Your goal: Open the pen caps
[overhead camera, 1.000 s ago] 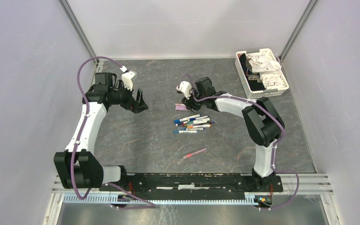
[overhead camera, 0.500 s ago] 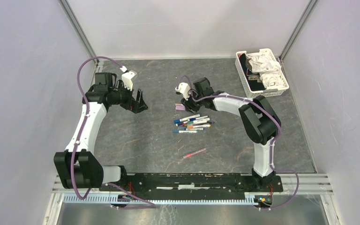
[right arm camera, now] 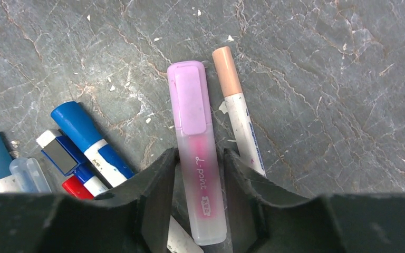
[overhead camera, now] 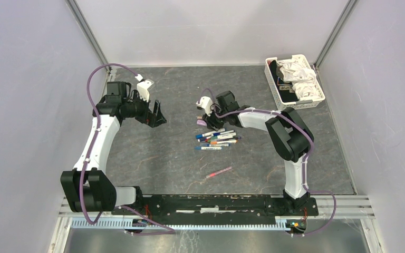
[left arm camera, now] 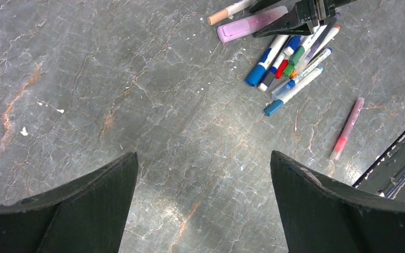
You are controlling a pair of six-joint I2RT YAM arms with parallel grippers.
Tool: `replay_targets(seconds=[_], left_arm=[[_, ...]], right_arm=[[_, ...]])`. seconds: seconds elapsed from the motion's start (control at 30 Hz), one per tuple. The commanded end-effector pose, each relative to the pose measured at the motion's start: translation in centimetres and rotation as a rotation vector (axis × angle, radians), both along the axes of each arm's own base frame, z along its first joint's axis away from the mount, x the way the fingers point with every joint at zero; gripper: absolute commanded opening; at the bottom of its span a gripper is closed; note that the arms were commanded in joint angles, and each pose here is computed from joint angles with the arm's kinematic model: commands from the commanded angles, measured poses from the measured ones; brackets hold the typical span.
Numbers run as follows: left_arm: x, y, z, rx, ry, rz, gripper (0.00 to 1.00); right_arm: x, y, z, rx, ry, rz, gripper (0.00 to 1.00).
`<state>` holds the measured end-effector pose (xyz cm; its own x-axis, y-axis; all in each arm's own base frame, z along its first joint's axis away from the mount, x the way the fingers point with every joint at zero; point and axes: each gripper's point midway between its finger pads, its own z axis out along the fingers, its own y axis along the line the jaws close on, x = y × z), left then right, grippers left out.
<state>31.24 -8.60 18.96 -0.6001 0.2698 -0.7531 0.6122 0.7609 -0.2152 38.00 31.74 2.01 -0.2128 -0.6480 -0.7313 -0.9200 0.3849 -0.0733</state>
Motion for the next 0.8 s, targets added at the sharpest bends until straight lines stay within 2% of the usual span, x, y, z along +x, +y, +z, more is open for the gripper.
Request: replay_targets(seconds=[0.0, 0.07, 0.23, 0.33, 0.57, 0.67, 0.77], left_arm=[[0.2, 0.1, 1.0, 0.016, -0.042, -0.022, 1.00], [0.1, 0.1, 1.0, 0.016, -0.042, -0.022, 1.00], [-0.3, -0.1, 1.0, 0.014, -0.048, -0.047, 1.00], [-1.0, -0.5, 0.9, 0.007, -0.034, -0.086, 1.00], [-2.8, -1.5, 0.9, -0.011, -0.051, -0.232, 1.00], [-4.4, -2.5, 1.1, -0.032, -0.107, -0.363, 1.00], [-5.7, -3.1, 1.7, -0.026, -0.212, -0.490, 1.00]], right_arm=[[-1.0, -0.1, -2.0, -0.031, 0.043, -0.005, 0.47], [-0.9, -0.1, -2.0, -0.033, 0.041, -0.008, 0.43], [-0.4, 0.3, -0.6, -0.020, 0.014, 0.000, 0.11], [0.1, 0.9, 1.8, 0.014, -0.017, 0.011, 0.03], [-0.9, 2.8, 8.0, 0.116, -0.060, 0.072, 0.00], [-2.5, 3.8, 11.0, 0.196, -0.048, 0.111, 0.00], [-4.5, 4.9, 13.7, 0.300, 0.026, 0.154, 0.00]])
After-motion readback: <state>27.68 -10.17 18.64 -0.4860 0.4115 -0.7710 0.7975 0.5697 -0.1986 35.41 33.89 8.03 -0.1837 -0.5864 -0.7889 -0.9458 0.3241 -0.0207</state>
